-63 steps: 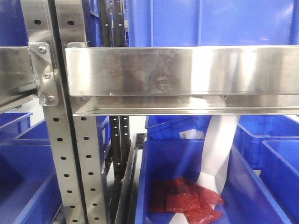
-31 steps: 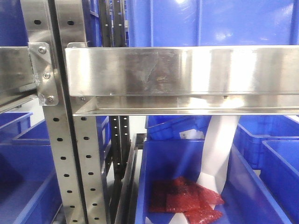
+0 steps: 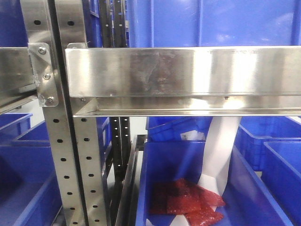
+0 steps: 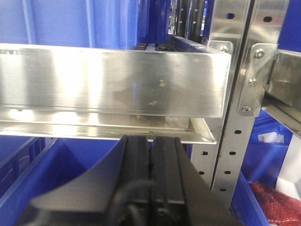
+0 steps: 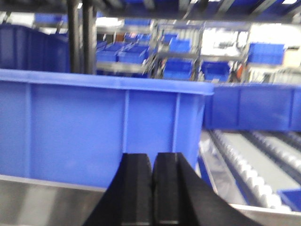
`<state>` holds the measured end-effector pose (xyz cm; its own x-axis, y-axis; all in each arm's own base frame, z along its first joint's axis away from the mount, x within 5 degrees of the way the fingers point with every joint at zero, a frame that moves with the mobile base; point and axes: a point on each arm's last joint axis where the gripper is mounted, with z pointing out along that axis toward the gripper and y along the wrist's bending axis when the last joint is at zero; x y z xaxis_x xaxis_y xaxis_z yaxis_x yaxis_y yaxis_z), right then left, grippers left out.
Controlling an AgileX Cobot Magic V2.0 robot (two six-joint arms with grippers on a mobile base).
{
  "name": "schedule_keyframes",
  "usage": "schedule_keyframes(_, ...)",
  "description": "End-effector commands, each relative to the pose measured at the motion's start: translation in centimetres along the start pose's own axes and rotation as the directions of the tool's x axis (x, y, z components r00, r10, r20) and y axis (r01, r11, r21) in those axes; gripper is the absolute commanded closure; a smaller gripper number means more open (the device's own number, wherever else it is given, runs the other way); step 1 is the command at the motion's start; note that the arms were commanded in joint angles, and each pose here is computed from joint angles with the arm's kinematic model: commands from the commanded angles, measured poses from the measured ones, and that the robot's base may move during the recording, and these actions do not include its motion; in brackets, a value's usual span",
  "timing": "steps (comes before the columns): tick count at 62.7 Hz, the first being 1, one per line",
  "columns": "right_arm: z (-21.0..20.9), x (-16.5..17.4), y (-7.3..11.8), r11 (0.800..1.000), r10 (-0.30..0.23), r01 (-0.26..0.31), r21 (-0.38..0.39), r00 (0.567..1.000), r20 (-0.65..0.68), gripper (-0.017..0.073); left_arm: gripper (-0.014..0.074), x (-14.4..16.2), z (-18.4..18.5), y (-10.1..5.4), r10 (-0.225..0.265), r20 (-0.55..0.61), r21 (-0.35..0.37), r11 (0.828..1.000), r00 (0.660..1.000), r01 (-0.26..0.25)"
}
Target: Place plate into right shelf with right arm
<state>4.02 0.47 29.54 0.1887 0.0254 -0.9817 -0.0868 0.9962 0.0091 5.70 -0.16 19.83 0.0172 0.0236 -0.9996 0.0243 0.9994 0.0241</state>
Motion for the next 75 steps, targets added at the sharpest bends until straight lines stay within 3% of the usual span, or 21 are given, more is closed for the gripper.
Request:
schedule_keyframes(1, 0.3, -0.3, -0.3, 0.999, -0.041, 0.036, 0.041, 0.99, 0.133, 0.051, 0.0722, -0.5, -0.1, 0.1, -0.015, 0.089, -0.011, 1.0, 0.996, 0.016)
schedule_keyframes(7, 0.5, 1.4, -0.4, 0.998, -0.053, 0.05, 0.04, 0.995, 0.087, 0.051, 0.0722, -0.5, -0.1, 0.1, -0.015, 0.089, -0.011, 1.0, 0.996, 0.016)
schedule_keyframes(17, 0.1, 4.5, -0.4, 0.998, 0.049, -0.051, 0.035, 0.997, 0.054, 0.051, 0.0722, -0.5, -0.1, 0.1, -0.015, 0.089, -0.011, 1.0, 0.996, 0.016)
schedule_keyframes(23, -0.3, 6.4, -0.4, 0.999, 0.025, -0.026, 0.036, 0.999, 0.043, 0.051, 0.0722, -0.5, -0.1, 0.1, -0.015, 0.089, -0.011, 1.0, 0.996, 0.016)
schedule_keyframes(27, -0.2, 7.6, -0.5, 0.998, 0.046, -0.048, 0.039, 0.998, 0.04, 0.051, 0.0722, -0.5, -0.1, 0.1, -0.015, 0.089, -0.011, 1.0, 0.996, 0.016)
schedule_keyframes(75, -0.3, 7.6, -0.7, 0.995, 0.043, -0.046, 0.086, 0.999, 0.032, 0.051, 0.0722, -0.5, -0.1, 0.1, -0.015, 0.089, -0.011, 1.0, 0.996, 0.016)
